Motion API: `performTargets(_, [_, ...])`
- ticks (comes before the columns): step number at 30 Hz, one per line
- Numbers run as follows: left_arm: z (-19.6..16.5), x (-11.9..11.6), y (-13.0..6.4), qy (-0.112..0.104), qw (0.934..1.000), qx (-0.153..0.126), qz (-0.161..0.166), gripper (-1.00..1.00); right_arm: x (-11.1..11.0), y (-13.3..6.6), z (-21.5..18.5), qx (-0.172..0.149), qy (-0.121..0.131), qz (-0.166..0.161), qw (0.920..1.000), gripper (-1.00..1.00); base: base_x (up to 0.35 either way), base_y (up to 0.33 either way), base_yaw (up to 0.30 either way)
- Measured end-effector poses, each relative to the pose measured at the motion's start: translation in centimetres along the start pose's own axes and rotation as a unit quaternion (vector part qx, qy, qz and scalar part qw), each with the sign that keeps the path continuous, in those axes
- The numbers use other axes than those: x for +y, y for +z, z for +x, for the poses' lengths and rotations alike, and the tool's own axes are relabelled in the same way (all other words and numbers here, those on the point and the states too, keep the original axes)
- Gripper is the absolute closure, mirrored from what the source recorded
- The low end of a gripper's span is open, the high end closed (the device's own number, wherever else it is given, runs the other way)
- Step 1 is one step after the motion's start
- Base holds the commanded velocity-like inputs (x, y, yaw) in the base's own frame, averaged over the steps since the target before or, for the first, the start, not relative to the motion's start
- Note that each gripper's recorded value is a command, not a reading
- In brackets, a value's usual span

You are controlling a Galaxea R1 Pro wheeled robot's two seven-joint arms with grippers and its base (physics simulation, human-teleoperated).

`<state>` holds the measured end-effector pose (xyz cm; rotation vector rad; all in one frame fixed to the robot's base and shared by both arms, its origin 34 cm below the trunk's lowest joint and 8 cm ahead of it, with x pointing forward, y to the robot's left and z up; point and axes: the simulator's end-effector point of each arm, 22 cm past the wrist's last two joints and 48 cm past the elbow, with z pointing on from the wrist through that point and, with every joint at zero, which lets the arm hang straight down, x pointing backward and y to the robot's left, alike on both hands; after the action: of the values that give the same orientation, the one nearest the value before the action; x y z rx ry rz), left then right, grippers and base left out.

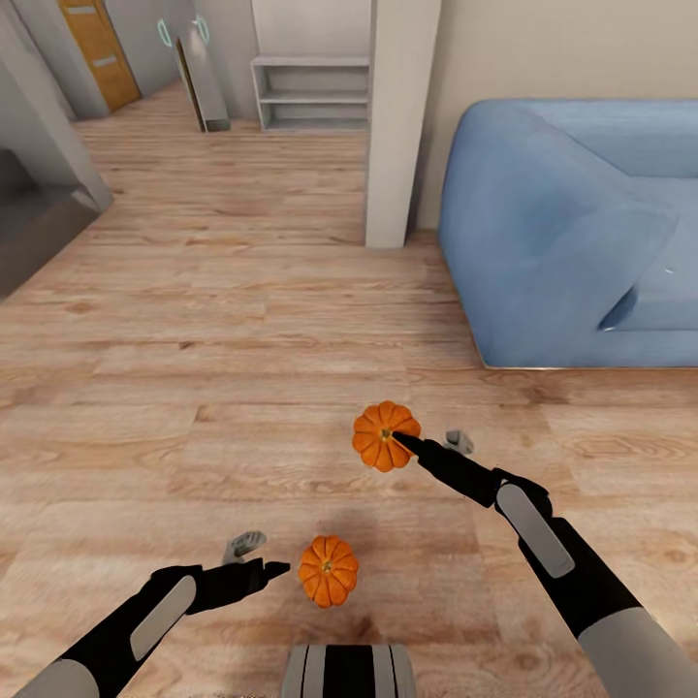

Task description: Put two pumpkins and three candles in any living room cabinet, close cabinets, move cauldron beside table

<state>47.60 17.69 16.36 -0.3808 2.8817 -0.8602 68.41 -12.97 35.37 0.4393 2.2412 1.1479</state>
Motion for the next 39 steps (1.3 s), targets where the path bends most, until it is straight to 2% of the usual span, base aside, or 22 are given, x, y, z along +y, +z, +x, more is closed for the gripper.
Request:
performTargets(4, [0.4, -1.3, 0.0, -0.002, 0.9987, 0.006, 0.050, -1.00, -0.9, 0.3, 0.5, 0.005, 0.004, 0.005, 1.0000, 1.00, 0.000, 0.000, 0.000])
performTargets(7, [0.7, -1.0, 0.1, -0.006, 0.9982, 0.010, 0.059, -1.00, -1.5, 0.6, 0.9, 0.008, 0.008, 0.008, 0.9999, 1.00, 0.000, 0.000, 0.000])
performTargets(29, [3.7, 1.6, 2.4, -0.033, 0.9973, 0.043, 0.050, -1.00, -6.1, 2.1, 4.2, 0.034, 0.037, 0.032, 0.9982, 1.00, 0.000, 0.000, 0.000])
performTargets(39, [3.4, 1.6, 2.3, -0.031, 0.9975, 0.039, 0.050, -1.00, -6.0, 2.1, 4.2, 0.034, 0.037, 0.032, 0.9982, 1.00, 0.061, 0.000, 0.000])
